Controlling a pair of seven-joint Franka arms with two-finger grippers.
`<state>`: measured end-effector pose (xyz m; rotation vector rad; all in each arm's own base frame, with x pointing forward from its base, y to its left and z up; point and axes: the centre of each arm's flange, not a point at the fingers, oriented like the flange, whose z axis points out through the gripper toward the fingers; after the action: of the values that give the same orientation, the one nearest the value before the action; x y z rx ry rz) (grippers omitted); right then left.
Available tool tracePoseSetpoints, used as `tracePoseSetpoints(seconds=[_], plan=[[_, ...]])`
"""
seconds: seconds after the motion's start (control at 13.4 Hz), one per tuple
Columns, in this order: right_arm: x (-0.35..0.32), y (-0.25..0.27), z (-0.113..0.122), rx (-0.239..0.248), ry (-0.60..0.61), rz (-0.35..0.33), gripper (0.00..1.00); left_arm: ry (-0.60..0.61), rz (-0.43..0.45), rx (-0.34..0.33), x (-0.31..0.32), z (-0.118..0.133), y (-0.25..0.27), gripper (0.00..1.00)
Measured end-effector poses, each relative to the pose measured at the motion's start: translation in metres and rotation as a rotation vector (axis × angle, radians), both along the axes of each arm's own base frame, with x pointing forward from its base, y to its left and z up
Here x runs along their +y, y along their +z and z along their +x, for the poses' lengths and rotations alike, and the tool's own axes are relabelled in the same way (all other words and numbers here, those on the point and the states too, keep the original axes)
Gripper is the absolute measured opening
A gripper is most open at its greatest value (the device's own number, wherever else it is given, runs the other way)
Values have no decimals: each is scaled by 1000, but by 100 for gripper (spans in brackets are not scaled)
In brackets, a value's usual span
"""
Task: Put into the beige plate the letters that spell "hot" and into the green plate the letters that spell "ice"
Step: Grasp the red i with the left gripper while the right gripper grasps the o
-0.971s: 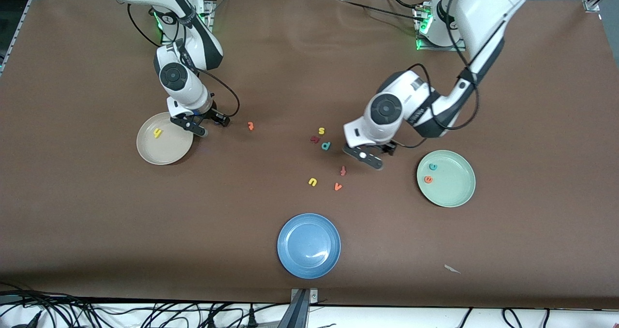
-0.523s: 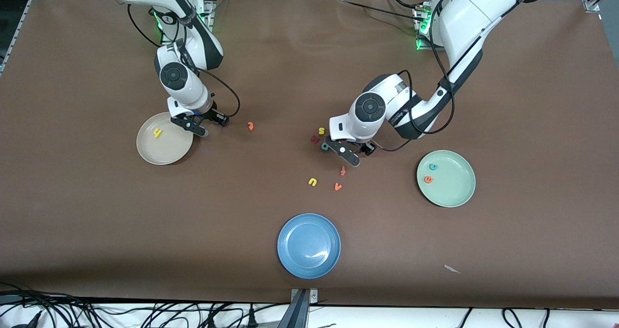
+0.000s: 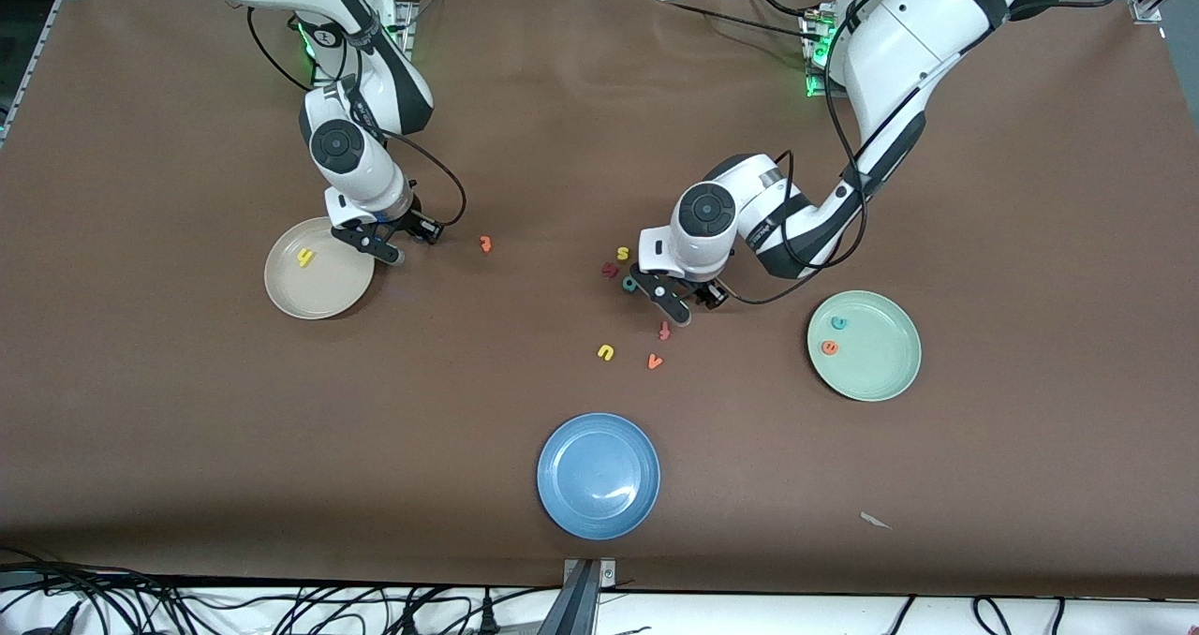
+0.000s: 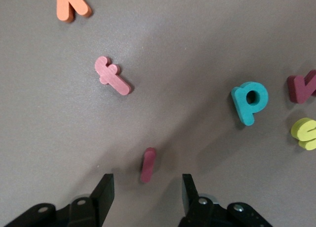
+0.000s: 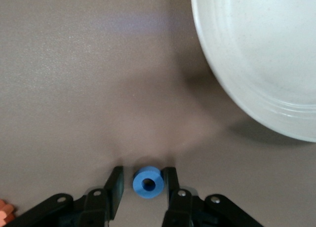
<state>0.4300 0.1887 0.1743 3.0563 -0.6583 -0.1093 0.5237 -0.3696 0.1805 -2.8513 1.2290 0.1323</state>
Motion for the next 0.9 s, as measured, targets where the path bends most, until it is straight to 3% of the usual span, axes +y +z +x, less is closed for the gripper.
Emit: tracePoseSetpoints(seconds=[0.07,0.15,0.22,0.6,0.75,0.9], plan=[[0,0,0,-1,0,0,34,-17,7,-12,0,0,-2,56],[0,0,0,-1,0,1,34,-23,3,-18,-1,0,-4,56],[0,1,0,-1,1,1,30,-28,-2,-22,-1,0,-6,47],[0,1,-1,9,1,-4,28,-34,-13,-30,-3,1,-6,30],[0,6,-1,26,1,-12,28,-34,-16,-33,-3,2,-4,10],[1,25,7,41,0,-22,28,-26,-9,-41,-1,9,3,10]])
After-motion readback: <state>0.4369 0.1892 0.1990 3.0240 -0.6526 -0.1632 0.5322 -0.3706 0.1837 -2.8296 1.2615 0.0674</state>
